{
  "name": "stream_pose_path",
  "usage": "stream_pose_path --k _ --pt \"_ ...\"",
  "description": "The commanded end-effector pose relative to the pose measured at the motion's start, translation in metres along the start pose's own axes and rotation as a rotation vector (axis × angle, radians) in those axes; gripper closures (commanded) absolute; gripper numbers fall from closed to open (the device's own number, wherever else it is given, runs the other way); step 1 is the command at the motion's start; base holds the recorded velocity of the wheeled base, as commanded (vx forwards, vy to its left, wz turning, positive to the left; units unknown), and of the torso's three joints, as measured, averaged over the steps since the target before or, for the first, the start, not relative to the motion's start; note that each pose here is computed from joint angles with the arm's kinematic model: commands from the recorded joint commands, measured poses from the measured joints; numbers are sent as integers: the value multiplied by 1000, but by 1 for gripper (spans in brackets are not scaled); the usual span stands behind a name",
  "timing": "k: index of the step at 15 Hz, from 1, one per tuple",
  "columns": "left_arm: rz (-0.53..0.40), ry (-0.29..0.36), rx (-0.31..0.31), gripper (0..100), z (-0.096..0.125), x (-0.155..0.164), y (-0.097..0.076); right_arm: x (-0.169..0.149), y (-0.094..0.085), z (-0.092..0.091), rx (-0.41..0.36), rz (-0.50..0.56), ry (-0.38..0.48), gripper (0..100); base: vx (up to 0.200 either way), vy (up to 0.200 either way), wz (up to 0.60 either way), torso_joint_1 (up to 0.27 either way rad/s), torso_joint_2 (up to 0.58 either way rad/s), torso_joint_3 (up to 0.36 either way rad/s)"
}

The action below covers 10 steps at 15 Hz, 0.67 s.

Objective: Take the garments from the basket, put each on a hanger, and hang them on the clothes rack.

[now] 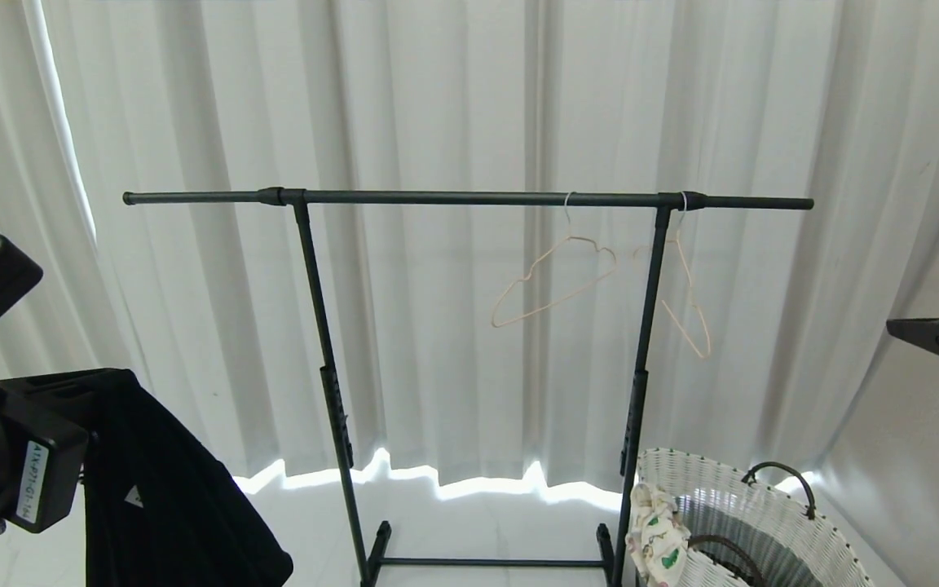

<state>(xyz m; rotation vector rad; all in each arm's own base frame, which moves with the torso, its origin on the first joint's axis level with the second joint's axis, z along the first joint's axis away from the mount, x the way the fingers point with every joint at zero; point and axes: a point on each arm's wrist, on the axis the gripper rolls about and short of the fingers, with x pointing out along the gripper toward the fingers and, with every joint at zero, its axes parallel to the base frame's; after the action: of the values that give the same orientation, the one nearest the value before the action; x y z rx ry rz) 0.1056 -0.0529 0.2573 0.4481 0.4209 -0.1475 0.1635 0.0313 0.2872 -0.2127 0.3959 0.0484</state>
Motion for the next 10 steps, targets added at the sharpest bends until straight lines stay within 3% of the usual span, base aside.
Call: stream_pose_path --k 1,10 --pt "0 2 2 100 1 1 0 3 1 1 11 17 -18 0 0 0 0 217 -476 -266" --pt "-1 -6 0 100 4 0 0 14 3 6 15 35 -45 0 200 0 0 38 -71 -37"
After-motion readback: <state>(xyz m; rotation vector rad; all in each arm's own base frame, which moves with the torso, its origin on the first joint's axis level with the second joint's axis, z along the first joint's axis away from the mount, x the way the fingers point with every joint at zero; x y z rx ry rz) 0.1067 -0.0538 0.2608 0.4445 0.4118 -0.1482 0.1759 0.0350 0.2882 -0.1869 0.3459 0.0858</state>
